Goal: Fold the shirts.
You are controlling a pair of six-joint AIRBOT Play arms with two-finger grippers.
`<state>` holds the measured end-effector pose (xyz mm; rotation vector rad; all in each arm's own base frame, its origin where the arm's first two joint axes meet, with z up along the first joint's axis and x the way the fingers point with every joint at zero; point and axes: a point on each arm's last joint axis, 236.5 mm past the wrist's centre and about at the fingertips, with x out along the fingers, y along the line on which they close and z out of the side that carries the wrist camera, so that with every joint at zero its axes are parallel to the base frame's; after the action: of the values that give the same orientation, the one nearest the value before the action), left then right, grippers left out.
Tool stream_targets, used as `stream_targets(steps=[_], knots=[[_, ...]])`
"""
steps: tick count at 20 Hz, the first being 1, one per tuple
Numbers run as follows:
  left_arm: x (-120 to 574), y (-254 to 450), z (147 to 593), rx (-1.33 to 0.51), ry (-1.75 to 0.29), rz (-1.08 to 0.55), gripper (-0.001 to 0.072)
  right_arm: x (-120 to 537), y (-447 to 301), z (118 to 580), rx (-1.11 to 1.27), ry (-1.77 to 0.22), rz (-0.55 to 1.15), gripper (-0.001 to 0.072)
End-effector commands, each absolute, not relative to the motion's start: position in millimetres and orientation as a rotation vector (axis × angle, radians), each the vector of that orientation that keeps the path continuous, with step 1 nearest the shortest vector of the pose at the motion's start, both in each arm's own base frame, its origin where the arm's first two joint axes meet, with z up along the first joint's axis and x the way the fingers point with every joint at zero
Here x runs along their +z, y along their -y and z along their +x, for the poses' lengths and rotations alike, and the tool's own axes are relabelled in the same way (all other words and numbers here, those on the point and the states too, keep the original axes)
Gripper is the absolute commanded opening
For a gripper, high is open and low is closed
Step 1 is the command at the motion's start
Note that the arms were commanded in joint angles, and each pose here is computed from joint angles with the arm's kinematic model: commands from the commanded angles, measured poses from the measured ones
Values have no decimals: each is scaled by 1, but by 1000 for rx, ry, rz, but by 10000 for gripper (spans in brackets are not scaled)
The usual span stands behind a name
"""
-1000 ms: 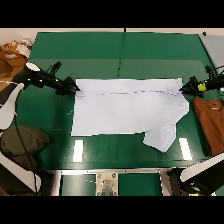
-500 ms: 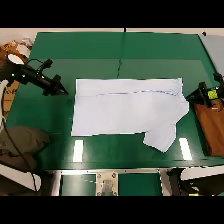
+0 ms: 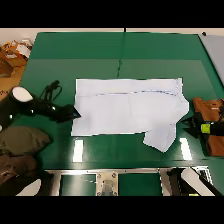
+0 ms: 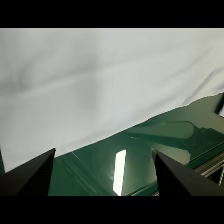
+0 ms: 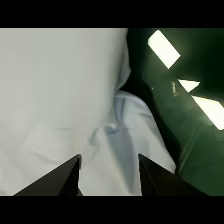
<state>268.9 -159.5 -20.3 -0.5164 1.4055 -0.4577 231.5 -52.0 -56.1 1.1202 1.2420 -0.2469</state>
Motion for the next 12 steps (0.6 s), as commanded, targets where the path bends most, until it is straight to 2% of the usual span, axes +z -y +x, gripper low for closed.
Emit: stream_targets(steps=[1,4,7,12], knots=[[-54,175,226,-376,-1448,-604,720,-81,46,212,-300,-1256,1118,431],[-72,204,217,-385,-1406,-655,720,-94,62,206,-359,-1274,1059,431],[-86,214,225,-305,-1330,-698,720,-101,61,204,-366,-1297,1076,431],[-108,224,234,-221,-1314,-754,720,-104,57,204,-356,-1316,1082,431]])
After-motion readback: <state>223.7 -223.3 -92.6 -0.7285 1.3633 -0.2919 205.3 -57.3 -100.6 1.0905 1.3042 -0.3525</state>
